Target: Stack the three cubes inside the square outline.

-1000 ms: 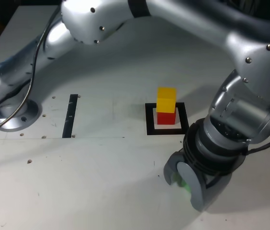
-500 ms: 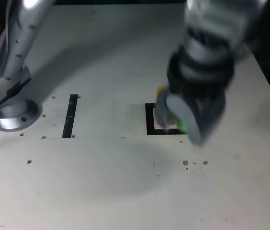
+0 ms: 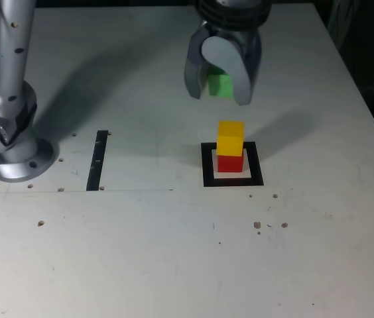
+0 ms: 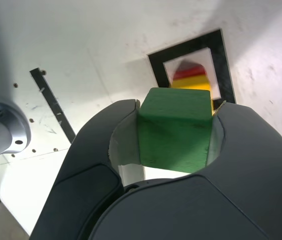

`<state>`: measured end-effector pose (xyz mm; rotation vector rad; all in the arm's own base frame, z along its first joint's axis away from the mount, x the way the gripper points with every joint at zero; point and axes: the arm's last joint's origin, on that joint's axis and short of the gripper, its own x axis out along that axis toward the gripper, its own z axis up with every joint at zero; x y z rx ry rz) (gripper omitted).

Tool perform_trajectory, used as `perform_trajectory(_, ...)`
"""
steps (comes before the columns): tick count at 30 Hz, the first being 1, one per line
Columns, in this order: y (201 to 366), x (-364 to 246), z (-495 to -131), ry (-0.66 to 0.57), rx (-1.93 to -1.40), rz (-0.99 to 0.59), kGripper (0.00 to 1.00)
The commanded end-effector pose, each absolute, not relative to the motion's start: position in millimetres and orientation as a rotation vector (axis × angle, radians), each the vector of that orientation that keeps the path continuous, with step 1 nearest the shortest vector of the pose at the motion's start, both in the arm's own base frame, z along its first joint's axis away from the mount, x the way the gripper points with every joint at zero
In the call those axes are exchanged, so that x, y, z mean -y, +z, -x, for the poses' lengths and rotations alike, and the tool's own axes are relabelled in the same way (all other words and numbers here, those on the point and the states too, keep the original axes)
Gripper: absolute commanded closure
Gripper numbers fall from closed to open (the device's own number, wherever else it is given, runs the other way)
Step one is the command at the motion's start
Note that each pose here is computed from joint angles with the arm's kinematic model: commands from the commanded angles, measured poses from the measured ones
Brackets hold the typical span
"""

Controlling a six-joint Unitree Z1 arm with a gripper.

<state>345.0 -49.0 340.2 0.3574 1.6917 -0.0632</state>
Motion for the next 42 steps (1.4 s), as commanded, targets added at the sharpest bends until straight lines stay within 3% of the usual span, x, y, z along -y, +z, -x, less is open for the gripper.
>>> perform_trajectory(1, 337.8, 47.5, -344.0, -0.055, -1.702, -0.328, 0.83)
perform_trajectory(17, 304.7, 53.9, -369.2, -0.016, -1.756, -0.199, 0.83)
perform_trajectory(42, 288.7, 56.5, -371.2, -0.077, -1.777, -0.179, 0.83)
